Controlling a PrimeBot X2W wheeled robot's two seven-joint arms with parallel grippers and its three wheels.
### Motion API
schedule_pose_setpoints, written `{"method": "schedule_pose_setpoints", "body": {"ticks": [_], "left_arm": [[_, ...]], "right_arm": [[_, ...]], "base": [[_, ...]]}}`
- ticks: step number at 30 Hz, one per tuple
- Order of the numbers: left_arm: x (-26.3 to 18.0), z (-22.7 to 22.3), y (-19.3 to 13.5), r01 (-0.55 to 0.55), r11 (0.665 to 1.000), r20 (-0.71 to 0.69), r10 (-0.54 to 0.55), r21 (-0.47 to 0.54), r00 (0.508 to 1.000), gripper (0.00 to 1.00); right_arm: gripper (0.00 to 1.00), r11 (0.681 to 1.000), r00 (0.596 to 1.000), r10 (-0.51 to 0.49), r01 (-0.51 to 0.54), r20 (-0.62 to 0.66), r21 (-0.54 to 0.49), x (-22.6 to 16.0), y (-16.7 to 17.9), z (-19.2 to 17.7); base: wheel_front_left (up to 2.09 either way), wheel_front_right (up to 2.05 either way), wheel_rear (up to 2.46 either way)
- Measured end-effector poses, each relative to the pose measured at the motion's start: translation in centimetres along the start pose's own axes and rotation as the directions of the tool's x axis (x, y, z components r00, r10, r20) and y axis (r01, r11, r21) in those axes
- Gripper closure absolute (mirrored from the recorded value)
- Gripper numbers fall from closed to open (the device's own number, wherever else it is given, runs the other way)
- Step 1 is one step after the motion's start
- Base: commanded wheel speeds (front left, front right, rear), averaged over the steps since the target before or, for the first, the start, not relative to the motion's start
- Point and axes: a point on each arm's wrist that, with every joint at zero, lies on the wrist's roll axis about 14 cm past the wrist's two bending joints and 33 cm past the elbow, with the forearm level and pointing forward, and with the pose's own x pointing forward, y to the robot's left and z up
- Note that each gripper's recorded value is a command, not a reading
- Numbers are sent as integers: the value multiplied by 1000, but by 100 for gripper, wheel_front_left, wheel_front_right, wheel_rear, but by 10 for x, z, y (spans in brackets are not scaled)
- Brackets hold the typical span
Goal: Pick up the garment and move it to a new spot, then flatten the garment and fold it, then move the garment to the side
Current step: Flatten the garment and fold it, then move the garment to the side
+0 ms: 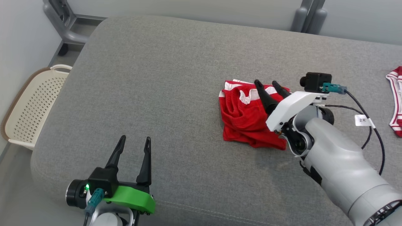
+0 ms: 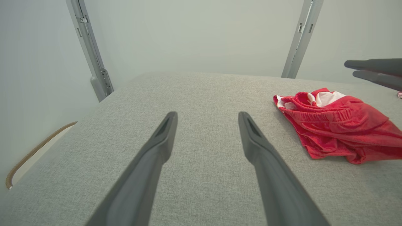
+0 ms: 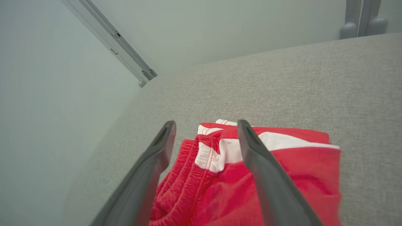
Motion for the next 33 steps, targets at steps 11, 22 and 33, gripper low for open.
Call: {"method": "schedule_pose_setpoints", "body": {"ticks": [11, 22, 33], "left_arm": [[5, 9, -5, 20, 1000, 30, -21, 23, 999, 0], [8, 12, 0, 4, 999, 40, -5, 44, 999, 0], [5, 5, 5, -13, 999, 15, 13, 43, 1000, 0]], "right_arm": [[0, 987, 986, -122, 133, 110, -95, -32, -64, 33], [0, 980, 979, -196, 193, -63, -55, -44, -82, -16], [0, 979, 964, -198, 203, -178, 9, -35, -79, -52]], "base": [[0, 0, 0], [0, 0, 0], [0, 0, 0]]}}
